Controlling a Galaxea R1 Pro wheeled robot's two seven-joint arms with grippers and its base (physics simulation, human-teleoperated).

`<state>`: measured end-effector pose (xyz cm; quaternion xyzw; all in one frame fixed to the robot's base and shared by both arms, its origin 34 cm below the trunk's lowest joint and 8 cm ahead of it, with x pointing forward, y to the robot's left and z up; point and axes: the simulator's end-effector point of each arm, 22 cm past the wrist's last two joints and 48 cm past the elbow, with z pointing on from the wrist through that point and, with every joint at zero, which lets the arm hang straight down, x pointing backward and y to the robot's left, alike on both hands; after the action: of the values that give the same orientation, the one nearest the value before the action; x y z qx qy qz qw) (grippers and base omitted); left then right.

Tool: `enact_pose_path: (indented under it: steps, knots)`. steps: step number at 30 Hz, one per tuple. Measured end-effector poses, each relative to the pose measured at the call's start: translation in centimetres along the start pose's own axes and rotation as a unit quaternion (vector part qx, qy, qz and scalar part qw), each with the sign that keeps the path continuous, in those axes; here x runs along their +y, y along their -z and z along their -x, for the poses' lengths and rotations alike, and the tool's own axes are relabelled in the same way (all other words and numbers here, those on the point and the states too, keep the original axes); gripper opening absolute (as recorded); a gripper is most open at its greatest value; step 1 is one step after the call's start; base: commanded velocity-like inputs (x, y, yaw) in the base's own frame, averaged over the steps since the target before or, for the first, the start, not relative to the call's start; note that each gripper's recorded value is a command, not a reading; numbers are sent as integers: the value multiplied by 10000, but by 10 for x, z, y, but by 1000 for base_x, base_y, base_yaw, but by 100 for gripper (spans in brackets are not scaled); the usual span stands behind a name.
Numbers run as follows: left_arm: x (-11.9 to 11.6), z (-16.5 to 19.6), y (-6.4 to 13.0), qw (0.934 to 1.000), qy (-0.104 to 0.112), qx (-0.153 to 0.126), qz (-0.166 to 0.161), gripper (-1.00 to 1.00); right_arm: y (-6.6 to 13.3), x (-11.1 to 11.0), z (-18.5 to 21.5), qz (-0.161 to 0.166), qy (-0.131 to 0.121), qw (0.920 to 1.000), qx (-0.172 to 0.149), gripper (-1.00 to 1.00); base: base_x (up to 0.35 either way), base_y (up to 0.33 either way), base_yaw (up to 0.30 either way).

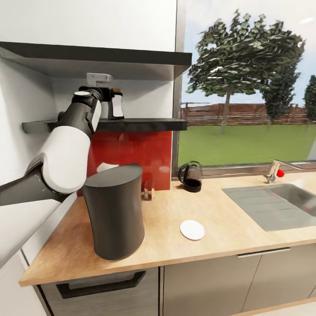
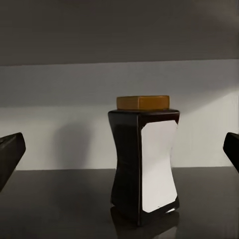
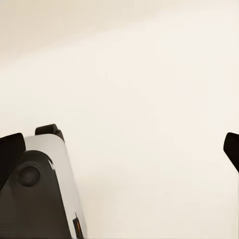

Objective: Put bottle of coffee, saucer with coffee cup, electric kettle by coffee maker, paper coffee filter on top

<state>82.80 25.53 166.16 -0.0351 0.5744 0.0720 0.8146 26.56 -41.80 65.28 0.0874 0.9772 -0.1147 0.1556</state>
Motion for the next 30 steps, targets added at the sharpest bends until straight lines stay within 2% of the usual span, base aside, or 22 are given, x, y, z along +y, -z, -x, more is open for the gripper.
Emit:
enact_pose_path:
  steps: [5, 13, 21, 30]
  knots:
    - [0, -1, -1, 10000, -13, 5, 0, 100, 0, 5, 0, 69, 185, 9998, -8, 100, 118, -9, 0]
    - [1, 0, 0, 10000, -27, 3, 3, 100, 0, 6, 0, 56, 185, 9998, -15, 100, 31, 0, 0]
    - [0, 0, 0, 10000, -20, 7, 4, 100, 1, 24, -2, 170, 167, 9997, -7, 100, 164, 0, 0]
    - [1, 2, 0, 10000, -33, -8, 12, 100, 1, 29, -2, 213, 158, 9996, -4, 100, 11, 0, 0]
